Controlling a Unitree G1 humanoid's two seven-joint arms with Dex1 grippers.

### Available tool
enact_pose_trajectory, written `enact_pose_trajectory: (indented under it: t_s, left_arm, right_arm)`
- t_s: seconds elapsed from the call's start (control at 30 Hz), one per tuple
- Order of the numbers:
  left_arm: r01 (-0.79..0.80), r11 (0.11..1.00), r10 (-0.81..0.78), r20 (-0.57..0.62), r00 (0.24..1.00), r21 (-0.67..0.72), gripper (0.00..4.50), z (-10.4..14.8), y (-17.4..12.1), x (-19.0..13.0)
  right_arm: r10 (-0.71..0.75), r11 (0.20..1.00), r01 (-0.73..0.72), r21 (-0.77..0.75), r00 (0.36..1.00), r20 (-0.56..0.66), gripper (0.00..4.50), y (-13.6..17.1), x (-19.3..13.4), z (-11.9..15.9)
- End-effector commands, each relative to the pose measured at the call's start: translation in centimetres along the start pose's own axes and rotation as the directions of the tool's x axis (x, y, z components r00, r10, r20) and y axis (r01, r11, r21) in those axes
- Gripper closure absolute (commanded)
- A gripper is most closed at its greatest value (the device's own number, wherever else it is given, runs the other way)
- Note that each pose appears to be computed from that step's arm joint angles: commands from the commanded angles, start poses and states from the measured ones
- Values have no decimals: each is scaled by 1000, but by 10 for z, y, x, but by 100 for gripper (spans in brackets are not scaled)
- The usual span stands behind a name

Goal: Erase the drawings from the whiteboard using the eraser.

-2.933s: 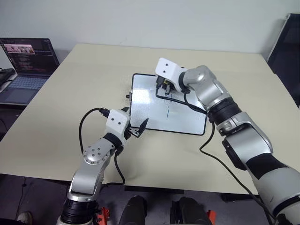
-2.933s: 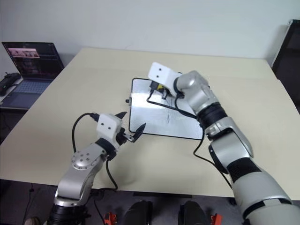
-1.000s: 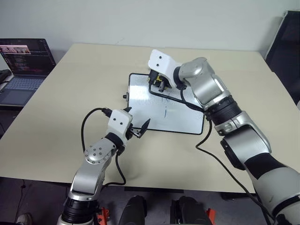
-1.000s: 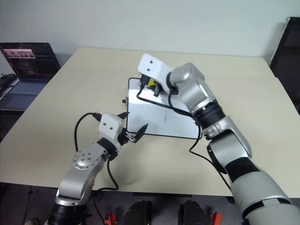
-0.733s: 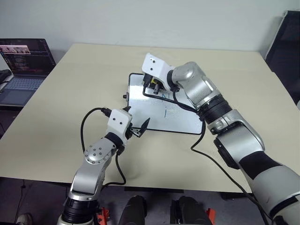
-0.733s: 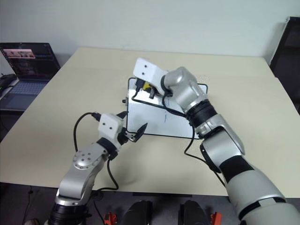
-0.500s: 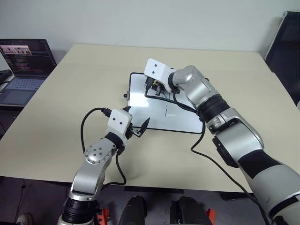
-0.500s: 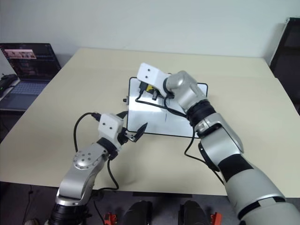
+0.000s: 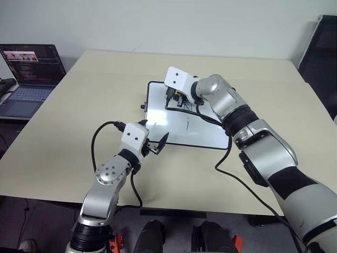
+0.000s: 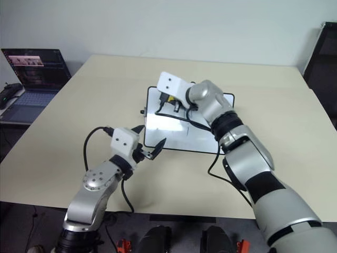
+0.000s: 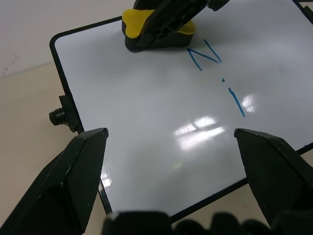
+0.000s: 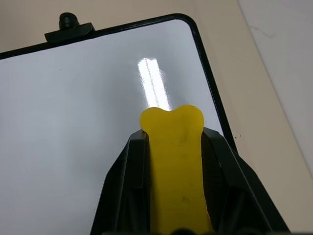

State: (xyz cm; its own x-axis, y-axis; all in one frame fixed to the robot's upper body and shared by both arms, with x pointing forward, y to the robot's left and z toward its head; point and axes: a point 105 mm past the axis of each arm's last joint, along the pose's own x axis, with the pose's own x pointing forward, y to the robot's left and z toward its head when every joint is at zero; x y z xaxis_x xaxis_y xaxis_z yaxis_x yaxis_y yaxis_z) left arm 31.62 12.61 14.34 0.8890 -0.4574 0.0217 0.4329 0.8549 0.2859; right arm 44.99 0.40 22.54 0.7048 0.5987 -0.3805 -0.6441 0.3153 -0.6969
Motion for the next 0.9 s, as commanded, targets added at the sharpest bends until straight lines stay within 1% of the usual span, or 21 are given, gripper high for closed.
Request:
enact_pose_trajectory:
  t_s: [0.03,0.23,0.63,0.9]
  left_arm:
    - [-2,1000,1,47,999,20,0,11,0,0]
    - [4,1000,-5,47,999,21,0,11,-1,1]
    - [9,999,-10,47,999,31,0,12,3,2]
    - [5,999,-6,41,999,34,0,11,4,0]
  right_arm:
    - [-76,997,77,15,993,-88,342,-23,-14,-30]
    - [-78,997,81,21,989,-124,342,-26,-21,-48]
    - [-57,997,64,43,985,-163,342,-23,-34,-71]
    - [-58,995,77,66,964,-259,342,-21,-56,-112]
